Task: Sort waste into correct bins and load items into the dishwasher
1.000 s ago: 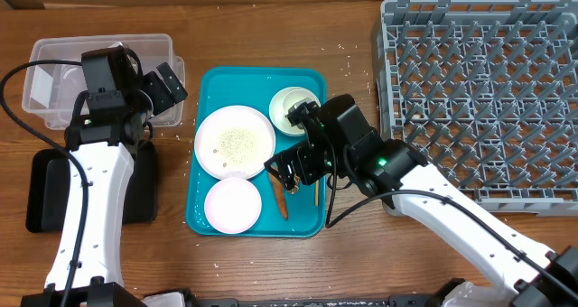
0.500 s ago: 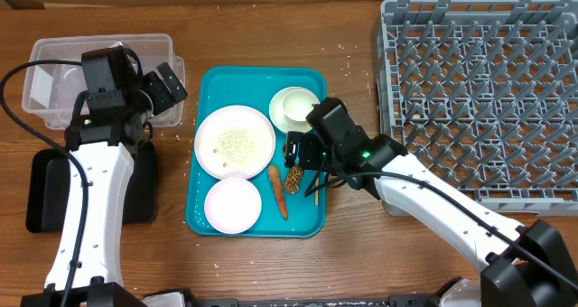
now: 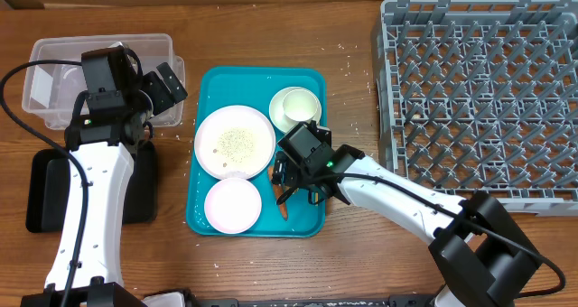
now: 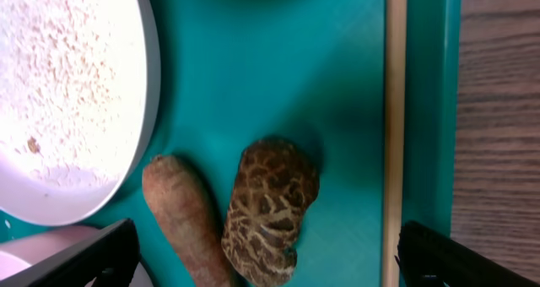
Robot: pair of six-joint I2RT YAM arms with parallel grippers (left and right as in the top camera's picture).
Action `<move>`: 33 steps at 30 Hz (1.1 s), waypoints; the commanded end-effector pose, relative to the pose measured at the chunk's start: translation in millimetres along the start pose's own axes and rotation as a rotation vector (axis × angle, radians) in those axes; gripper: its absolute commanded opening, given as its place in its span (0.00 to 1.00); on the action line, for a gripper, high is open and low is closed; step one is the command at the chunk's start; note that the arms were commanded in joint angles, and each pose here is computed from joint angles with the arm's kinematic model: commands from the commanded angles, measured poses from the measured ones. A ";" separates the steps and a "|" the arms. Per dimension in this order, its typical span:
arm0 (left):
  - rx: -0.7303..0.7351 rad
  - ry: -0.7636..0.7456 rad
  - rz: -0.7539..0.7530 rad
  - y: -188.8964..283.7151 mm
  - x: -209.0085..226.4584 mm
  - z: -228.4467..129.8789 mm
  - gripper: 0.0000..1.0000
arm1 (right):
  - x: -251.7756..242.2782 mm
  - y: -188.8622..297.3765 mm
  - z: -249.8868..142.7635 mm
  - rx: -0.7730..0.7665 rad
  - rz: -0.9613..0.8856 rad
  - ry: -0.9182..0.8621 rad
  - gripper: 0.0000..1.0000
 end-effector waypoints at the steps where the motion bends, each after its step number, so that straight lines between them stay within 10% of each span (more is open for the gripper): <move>1: -0.014 0.005 -0.015 2.6 -3.9 6.8 1.00 | 12.2 6.0 10.7 -0.040 0.024 -0.031 1.00; 33: -0.014 0.005 -0.015 2.6 -3.9 6.8 1.00 | 5.9 -33.7 -2.0 -0.018 -0.048 -0.100 0.48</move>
Point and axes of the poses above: each gripper's point midway between its finger pads, its own y axis back along the fingers, its own x axis along the line the jaws close on, z = x × y, the point moved 1 cm from there along y, back along the fingers, and after that the axes turned 12 degrees about -y, right-handed, at the moved point
